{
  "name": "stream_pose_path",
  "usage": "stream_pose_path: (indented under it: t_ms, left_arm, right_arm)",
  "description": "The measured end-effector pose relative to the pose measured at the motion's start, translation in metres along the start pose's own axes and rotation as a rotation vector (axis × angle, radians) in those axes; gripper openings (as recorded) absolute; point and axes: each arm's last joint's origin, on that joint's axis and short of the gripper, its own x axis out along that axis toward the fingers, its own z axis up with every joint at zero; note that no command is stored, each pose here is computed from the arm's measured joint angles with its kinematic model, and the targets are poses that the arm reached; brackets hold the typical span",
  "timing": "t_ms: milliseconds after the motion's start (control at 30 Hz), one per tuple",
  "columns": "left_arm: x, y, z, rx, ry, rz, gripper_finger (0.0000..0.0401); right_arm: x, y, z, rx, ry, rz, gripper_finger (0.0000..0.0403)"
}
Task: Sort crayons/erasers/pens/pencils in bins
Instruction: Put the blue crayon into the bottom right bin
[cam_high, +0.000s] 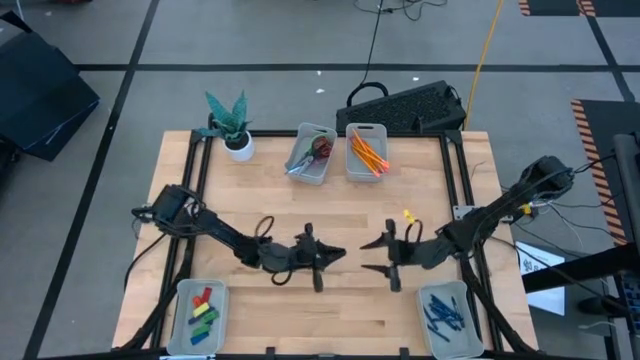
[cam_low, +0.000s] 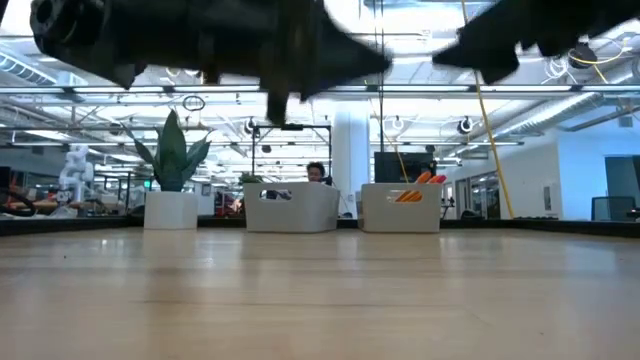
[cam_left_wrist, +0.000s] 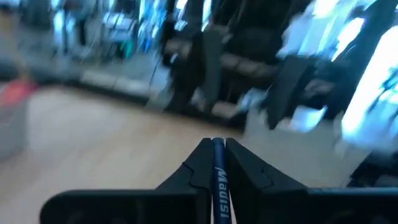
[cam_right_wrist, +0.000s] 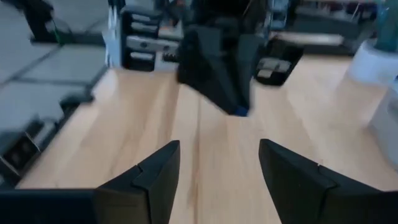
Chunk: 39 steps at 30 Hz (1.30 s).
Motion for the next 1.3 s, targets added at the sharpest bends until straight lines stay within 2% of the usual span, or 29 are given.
stream_pose_path:
  t_ms: [200,400,733,867,1067,1167,1300]
  left_arm:
    - [0.002,-0.007,0.043,-0.065,-0.315,-0.164,0.0033]
    - [0.019,-0.014,0.071,-0.051,-0.392,-0.226,0.0034]
    - [0.047,-0.036,0.112,0.037,-0.353,-0.239,0.0035]
    - [0.049,-0.039,0.118,0.055,-0.350,-0.246,0.0035]
    - [0.050,-0.039,0.122,0.088,-0.368,-0.252,0.0035]
    - [0.051,-0.038,0.123,0.096,-0.367,-0.292,0.0035]
    - [0.051,-0.036,0.126,0.104,-0.402,-0.290,0.0035]
  right_arm:
    - [-0.014,-0.008,0.026,0.068,-0.158,0.006,0.0212]
    - [-0.005,-0.006,0.028,0.103,-0.231,0.019,0.0198]
    - [0.004,0.001,0.037,0.129,-0.422,0.065,0.0170]
    - [0.003,0.001,0.043,0.144,-0.492,0.123,0.0162]
    - [0.002,-0.002,0.047,0.156,-0.534,0.138,0.0159]
    - [0.003,0.000,0.045,0.103,-0.514,0.192,0.0159]
    - [0.002,-0.001,0.047,0.054,-0.534,0.159,0.0159]
